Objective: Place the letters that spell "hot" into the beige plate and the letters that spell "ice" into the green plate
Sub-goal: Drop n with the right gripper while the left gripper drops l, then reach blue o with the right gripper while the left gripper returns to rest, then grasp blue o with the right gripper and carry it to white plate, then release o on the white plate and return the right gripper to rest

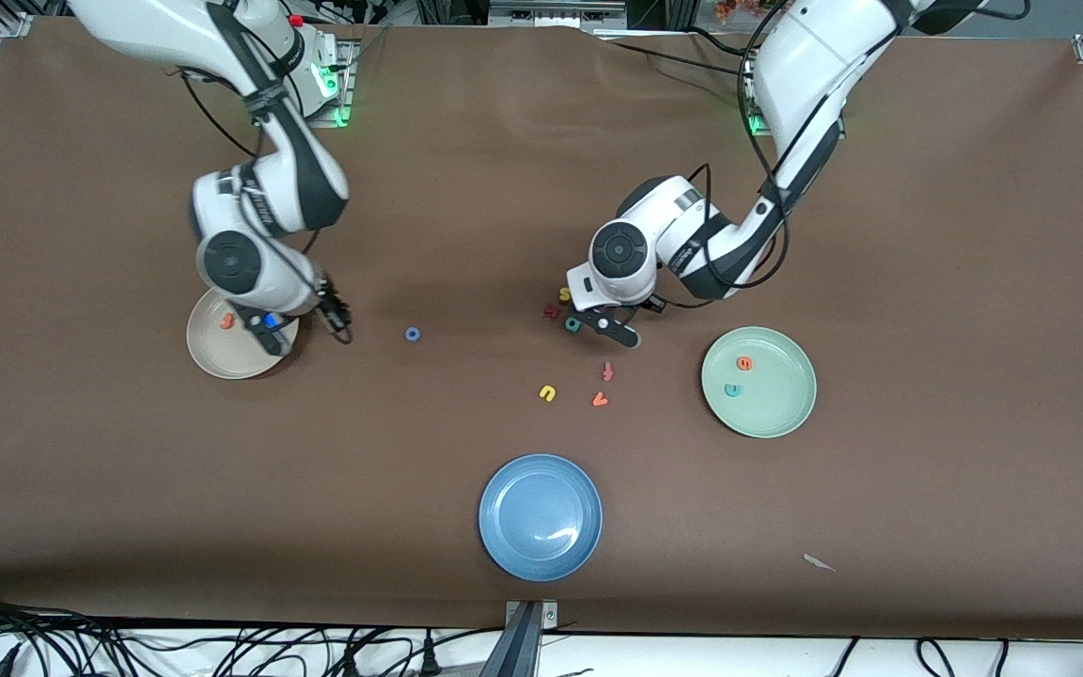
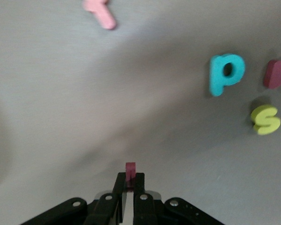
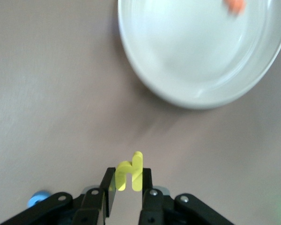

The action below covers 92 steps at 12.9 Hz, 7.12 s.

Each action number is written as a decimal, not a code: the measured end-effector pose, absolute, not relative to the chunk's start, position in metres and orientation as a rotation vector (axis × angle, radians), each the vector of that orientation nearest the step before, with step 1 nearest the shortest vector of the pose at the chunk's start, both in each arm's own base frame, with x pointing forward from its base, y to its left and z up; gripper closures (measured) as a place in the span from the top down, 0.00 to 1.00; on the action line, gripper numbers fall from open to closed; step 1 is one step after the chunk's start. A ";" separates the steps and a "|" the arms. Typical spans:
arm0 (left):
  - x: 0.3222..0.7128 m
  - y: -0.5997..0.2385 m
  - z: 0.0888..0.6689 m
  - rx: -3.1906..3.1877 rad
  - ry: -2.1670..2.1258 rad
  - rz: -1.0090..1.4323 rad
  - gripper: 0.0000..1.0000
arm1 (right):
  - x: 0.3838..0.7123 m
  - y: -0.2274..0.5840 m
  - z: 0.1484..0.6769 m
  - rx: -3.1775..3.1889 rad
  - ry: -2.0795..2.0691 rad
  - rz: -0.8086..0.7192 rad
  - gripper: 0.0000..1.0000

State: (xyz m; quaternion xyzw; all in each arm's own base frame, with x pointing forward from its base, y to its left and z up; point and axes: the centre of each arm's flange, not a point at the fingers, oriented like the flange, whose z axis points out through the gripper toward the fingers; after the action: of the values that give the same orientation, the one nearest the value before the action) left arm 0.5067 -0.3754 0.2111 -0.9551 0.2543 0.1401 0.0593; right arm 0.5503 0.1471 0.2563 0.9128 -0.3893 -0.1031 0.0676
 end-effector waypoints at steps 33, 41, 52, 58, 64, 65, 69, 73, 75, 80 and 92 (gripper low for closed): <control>0.660 -0.052 0.495 -3.180 0.348 0.125 1.00 | 0.569 0.283 0.221 3.130 0.036 -0.235 0.99; 0.622 -0.039 0.528 -3.145 0.290 0.029 1.00 | 0.557 0.283 0.182 3.137 0.042 -0.221 0.85; 0.587 -0.017 0.564 -3.098 0.257 -0.103 1.00 | 0.553 0.282 0.174 3.155 0.042 -0.176 0.47; 0.584 -0.019 0.566 -3.097 0.262 -0.105 1.00 | 0.553 0.282 0.175 3.155 0.042 -0.174 0.40; 0.579 -0.024 0.558 -3.098 0.279 -0.077 1.00 | 0.553 0.282 0.177 3.156 0.041 -0.172 0.27; 0.578 -0.025 0.558 -3.098 0.282 -0.078 1.00 | 0.553 0.282 0.177 3.156 0.041 -0.172 0.27; 0.575 -0.024 0.562 -3.097 0.279 -0.089 1.00 | 0.556 0.277 0.180 3.146 0.030 -0.182 0.27; 0.574 -0.028 0.562 -3.096 0.291 -0.091 1.00 | 0.577 0.225 0.242 3.078 -0.071 -0.232 0.27; 0.574 -0.030 0.562 -3.096 0.297 -0.090 1.00 | 0.580 0.187 0.271 3.035 -0.091 -0.305 0.27; 0.574 -0.031 0.561 -3.096 0.297 -0.086 1.00 | 0.563 0.066 0.238 2.979 -0.033 -0.452 0.27; 0.573 -0.044 0.560 -3.091 0.333 -0.084 1.00 | 0.582 0.057 0.280 3.004 0.034 -0.389 0.95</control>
State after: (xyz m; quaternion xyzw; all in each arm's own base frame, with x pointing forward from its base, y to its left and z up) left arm 0.5729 -0.0435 0.5604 -0.9938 0.1072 -0.0270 0.0156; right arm 0.5821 0.0571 0.2804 0.9901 0.0111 -0.1283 0.0563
